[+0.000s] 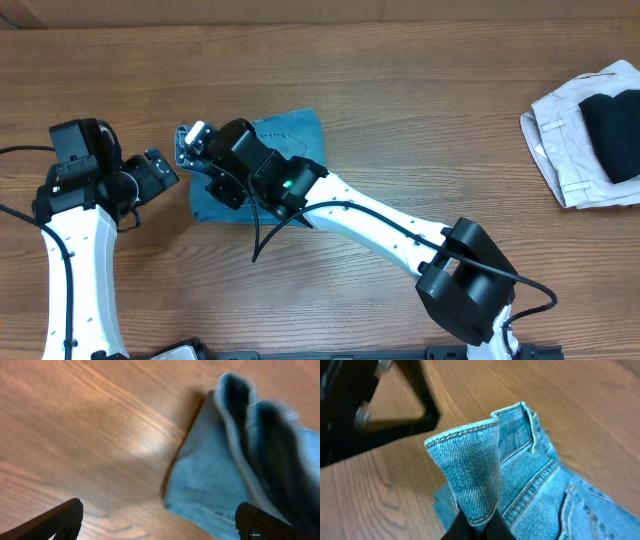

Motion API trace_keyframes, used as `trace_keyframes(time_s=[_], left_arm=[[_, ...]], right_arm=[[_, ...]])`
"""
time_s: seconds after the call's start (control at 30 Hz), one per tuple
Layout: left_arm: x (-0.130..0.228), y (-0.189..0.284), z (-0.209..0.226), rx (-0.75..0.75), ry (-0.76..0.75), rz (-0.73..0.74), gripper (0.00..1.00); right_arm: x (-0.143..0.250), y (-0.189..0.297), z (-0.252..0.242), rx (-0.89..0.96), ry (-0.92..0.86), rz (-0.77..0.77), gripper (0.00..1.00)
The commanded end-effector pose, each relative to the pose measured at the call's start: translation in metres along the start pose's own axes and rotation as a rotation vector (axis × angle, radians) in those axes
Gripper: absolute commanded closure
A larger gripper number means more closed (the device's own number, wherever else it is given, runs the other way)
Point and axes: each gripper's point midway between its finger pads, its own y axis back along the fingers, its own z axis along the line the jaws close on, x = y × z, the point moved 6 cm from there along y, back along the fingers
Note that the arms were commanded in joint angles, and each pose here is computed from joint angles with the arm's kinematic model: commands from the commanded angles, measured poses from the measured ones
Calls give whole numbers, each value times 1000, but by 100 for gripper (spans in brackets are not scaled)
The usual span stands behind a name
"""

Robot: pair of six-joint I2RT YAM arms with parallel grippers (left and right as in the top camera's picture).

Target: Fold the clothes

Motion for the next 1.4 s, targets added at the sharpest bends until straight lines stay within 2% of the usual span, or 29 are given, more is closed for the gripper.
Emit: trace_keyframes(time_s=[0.0,0.33,0.37,0.4,0.43,0.67,0.73,1.03,1.07,1.27,1.37], left_arm=[[-4,4,-8,71,14,-17,0],[-14,6,-24,189,-4,-58,0],[-14,5,-26,212,-9,-50,0],[-13,5,-28,227,-9,-42,0],[-12,4,-30,244,-14,-32,0],[-4,-9,-41,270,-77,26,2],[-2,-15,-43,269,-83,44,2],[-2,-34,-44,262,-89,79,2],[-2,-35,-45,263,-89,79,2],[-2,-40,-49,274,-106,84,5],[0,-43,-52,280,-123,90,14]], right_arm=[[6,-12,14,-100,-2,12,95],[7,-19,17,-105,4,-1,90],[7,-19,17,-104,4,-4,87],[6,-19,17,-104,4,-5,79],[6,-19,17,-104,4,-6,66],[6,-19,16,-100,4,-5,63],[6,-19,16,-100,4,-4,50],[7,-19,11,-55,4,-1,36],[7,-19,11,-55,4,0,31],[5,-15,8,-26,4,-1,28],[0,-4,0,56,4,2,28]])
